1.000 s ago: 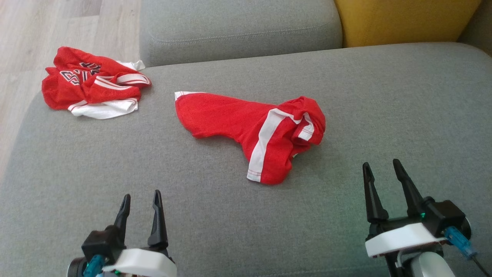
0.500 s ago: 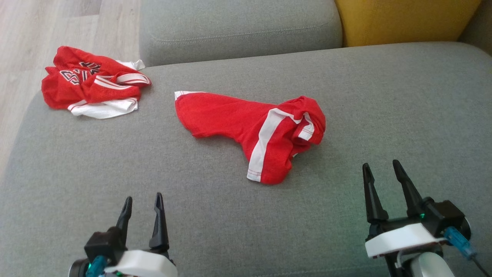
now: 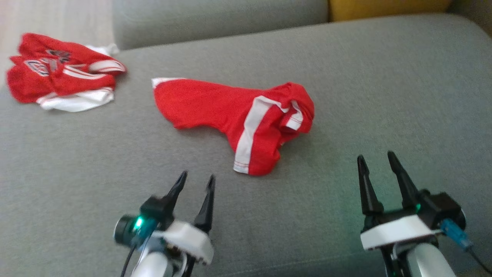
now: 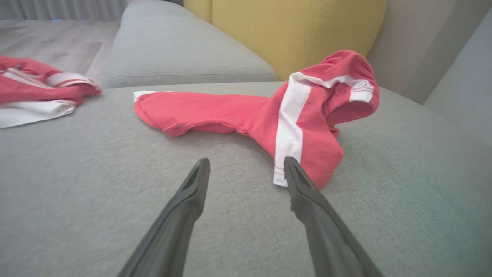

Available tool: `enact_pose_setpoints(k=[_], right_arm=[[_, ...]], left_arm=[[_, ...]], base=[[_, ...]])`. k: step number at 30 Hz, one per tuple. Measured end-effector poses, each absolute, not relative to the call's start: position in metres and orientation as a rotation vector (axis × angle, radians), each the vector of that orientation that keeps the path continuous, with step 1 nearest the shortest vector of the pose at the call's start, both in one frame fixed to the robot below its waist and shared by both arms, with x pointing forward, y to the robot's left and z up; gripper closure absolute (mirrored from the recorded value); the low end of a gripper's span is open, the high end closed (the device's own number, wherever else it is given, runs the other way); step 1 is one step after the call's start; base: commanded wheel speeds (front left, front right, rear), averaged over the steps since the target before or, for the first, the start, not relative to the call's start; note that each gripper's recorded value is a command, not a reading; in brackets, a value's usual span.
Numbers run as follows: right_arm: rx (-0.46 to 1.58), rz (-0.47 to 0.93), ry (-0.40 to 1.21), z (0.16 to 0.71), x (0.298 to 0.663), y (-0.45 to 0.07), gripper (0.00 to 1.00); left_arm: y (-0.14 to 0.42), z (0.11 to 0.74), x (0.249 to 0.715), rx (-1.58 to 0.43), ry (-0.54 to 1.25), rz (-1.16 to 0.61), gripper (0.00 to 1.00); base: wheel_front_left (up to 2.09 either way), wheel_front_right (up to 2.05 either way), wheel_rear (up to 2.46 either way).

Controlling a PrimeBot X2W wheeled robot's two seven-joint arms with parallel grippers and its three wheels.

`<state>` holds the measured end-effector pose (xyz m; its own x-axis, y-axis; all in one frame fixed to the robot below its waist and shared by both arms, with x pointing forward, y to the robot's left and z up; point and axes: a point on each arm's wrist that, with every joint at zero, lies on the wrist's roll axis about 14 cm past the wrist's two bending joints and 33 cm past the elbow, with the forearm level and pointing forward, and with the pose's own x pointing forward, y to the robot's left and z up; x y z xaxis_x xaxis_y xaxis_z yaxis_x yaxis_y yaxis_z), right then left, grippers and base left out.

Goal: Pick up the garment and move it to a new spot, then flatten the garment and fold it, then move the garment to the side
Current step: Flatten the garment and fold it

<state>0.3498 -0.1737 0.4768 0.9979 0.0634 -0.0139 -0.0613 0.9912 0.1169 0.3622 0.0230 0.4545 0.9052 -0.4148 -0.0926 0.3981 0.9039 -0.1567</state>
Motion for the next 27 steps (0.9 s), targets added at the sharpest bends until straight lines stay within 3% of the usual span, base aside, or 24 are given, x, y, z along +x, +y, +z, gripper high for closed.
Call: enact_pose_setpoints(k=[5,17,18,21,22,27], right_arm=[[0.116,0.013,0.013,0.478,0.360,-0.190,0.00],[0.108,-0.113,0.078,0.459,0.351,-0.229,0.00],[0.111,-0.118,0.079,0.459,0.350,-0.230,0.00],[0.113,-0.122,0.078,0.459,0.350,-0.231,0.00],[0.113,-0.122,0.076,0.460,0.350,-0.231,0.00],[0.117,-0.113,0.064,0.462,0.353,-0.229,0.00]], left_arm=[[-0.018,0.435,0.383,-0.111,0.186,-0.547,0.00],[-0.056,0.380,0.395,-0.084,0.351,-0.651,0.00],[-0.058,0.380,0.396,-0.086,0.351,-0.654,0.15],[-0.060,0.382,0.400,-0.090,0.348,-0.659,0.95],[-0.061,0.382,0.400,-0.094,0.348,-0.659,1.00],[-0.060,0.389,0.397,-0.096,0.330,-0.665,1.00]], base=[[0.00,0.00,0.00],[0.00,0.00,0.00],[0.00,0.00,0.00],[0.00,0.00,0.00],[0.00,0.00,0.00],[0.00,0.00,0.00]])
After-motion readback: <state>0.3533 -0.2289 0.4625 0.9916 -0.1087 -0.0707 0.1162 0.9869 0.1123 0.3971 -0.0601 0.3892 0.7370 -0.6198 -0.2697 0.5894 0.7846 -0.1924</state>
